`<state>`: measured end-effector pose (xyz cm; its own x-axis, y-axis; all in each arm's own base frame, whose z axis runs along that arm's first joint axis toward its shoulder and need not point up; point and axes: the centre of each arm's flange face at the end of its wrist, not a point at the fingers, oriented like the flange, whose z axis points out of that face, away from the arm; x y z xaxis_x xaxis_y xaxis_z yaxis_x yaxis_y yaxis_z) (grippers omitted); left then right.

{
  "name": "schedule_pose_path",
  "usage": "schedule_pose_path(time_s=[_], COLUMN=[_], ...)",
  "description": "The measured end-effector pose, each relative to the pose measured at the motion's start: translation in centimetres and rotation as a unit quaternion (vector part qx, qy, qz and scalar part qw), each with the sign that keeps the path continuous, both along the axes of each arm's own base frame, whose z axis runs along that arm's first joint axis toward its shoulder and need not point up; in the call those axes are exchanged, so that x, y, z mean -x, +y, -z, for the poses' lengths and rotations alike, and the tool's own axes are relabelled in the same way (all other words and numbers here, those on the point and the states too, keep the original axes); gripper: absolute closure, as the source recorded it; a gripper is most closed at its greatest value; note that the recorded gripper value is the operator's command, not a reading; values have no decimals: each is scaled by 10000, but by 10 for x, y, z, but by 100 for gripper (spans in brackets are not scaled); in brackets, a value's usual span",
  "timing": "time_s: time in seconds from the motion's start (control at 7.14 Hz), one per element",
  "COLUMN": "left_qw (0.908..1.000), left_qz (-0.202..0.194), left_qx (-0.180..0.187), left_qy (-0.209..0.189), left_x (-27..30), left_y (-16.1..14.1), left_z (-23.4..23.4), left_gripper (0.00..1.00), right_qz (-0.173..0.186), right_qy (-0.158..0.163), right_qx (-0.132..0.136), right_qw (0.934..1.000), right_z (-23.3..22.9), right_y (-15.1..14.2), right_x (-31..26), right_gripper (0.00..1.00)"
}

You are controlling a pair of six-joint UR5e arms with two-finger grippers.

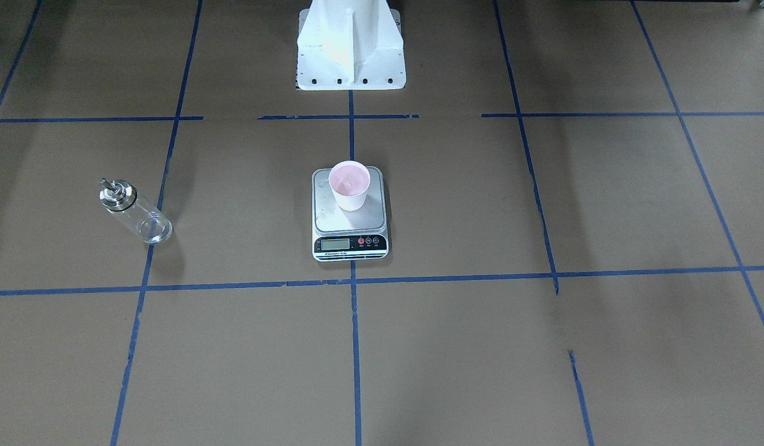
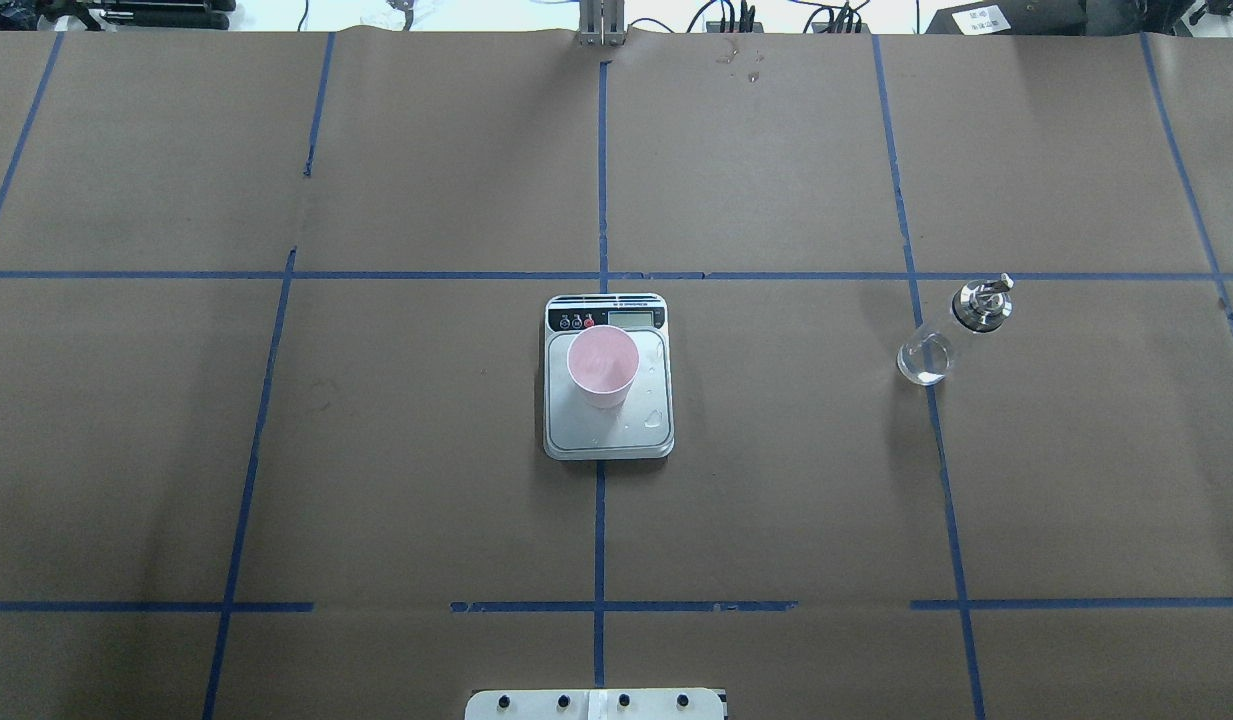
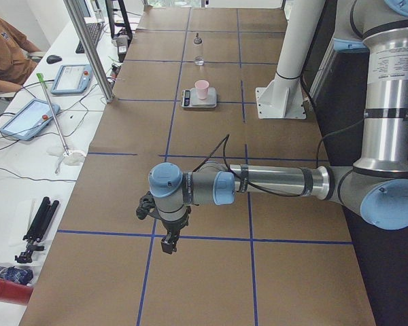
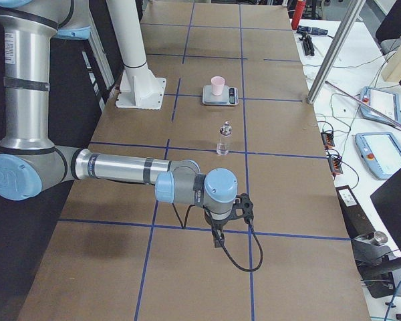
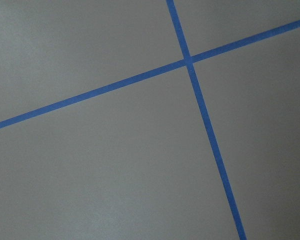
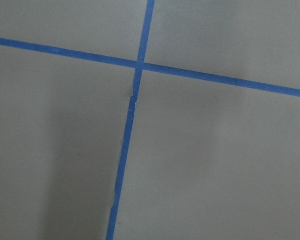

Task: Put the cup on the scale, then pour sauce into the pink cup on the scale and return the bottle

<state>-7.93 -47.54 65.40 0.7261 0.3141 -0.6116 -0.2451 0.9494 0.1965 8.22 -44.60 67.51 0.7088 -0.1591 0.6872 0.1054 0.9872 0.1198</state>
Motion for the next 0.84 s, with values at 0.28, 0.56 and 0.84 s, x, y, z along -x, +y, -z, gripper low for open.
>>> schedule_pose_path(time_s=[0.28,0.56,0.84], left_qw=[10000,10000,9996], left_qz=[5,38,272], left_qx=[-36,-33,29], left_qy=[4,1,2], left_x=[0,1,1], left_y=[-1,-3,-7], left_z=[3,5,10], left_gripper=[0,0,0], right_qz=[-159,-278,-363], right_qy=[-162,-228,-234], right_qx=[65,127,182], right_qw=[9997,9993,9989], right_z=[10,18,20], right_y=[-2,-5,-6], right_x=[2,4,6], right_gripper=[0,0,0])
